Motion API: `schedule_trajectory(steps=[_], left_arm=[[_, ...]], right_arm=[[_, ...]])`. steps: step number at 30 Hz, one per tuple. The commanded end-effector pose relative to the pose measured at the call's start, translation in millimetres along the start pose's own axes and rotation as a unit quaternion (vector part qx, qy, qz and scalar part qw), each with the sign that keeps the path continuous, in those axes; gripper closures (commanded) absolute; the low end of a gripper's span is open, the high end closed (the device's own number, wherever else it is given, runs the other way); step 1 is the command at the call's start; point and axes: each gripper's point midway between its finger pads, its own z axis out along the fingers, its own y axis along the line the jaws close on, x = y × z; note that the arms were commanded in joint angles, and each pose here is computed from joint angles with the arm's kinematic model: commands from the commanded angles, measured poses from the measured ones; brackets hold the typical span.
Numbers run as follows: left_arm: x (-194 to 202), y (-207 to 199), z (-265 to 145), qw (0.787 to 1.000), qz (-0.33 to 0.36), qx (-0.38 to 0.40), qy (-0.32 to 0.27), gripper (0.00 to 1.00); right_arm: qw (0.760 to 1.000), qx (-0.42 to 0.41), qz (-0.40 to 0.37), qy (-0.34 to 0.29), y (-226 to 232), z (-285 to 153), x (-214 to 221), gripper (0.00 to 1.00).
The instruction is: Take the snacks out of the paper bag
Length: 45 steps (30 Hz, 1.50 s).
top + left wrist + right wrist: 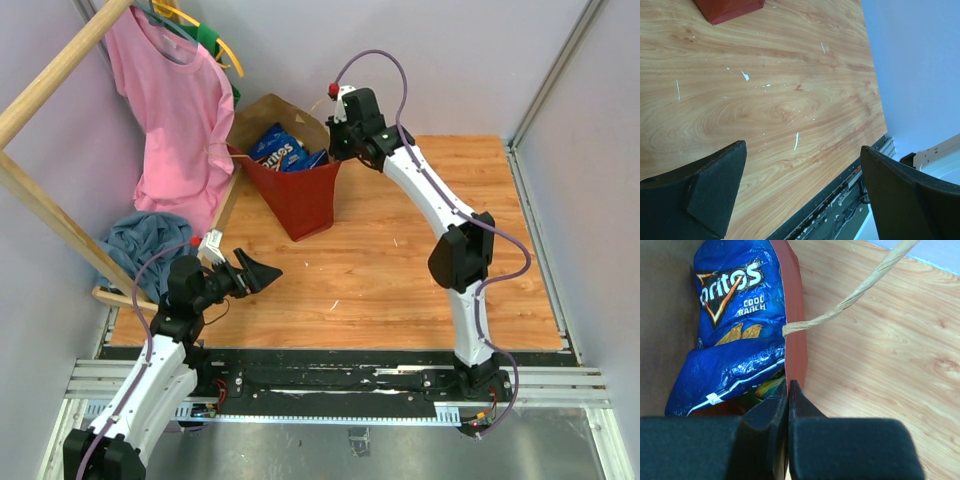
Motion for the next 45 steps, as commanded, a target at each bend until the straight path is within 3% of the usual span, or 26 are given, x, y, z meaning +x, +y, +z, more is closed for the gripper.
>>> schedule_trajectory(steps=[1,13,21,26,34,38,39,40,41,42,45], left_arm=[[-1.9,-11.3,-2.0,1.0,0.005,0.022,0.0,0.0],[-2.9,-14.7,-4.1,1.0,0.001,0.026,-0.004,0.0],[-1.3,-8.4,-0.4,1.0,-0.01,0.016,-0.001,0.0],[-3.2,-7.9,5.7,1.0,-0.016,0.018,0.005,0.0],[-7.5,-5.7,11.2,1.0,-0.012,0.006,0.013,0.0],[-4.3,0.5,11.2,1.0,-0.015,-0.003,0.012,0.0],[-2.8,2.7,11.5,1.0,-0.018,-0.005,0.012,0.0],[-1.4,4.3,11.9,1.0,-0.02,-0.005,0.012,0.0],[-0.4,4.5,12.2,1.0,-0.02,-0.003,0.012,0.0],[0.8,4.3,12.7,1.0,-0.019,0.001,0.015,0.0],[-2.2,-0.5,14.3,1.0,0.001,0.002,0.024,0.0]], right_arm=[[0.995,0.022,-0.043,-0.082,-3.4,-63.1,-55.8,0.99],[0.987,0.11,-0.065,-0.1,-101.6,-131.1,-61.4,0.99],[0.959,0.23,-0.128,-0.108,-162.1,-181.6,-75.9,0.99],[0.967,0.192,-0.133,-0.105,-146.2,-182.8,-65.5,0.99],[0.984,0.072,-0.098,-0.132,-79.0,-200.1,-11.9,0.99],[0.987,0.058,-0.068,-0.131,-61.5,-219.2,26.8,0.88],[0.988,0.053,-0.057,-0.134,-57.5,-223.8,36.6,0.81],[0.989,0.05,-0.043,-0.135,-55.6,-227.2,48.2,0.65],[0.99,0.044,-0.025,-0.13,-53.3,-227.1,65.0,0.56],[0.99,0.037,-0.014,-0.136,-50.3,-232.5,72.1,0.51],[0.988,0.02,0.01,-0.154,-41.9,-252.1,87.0,0.45]])
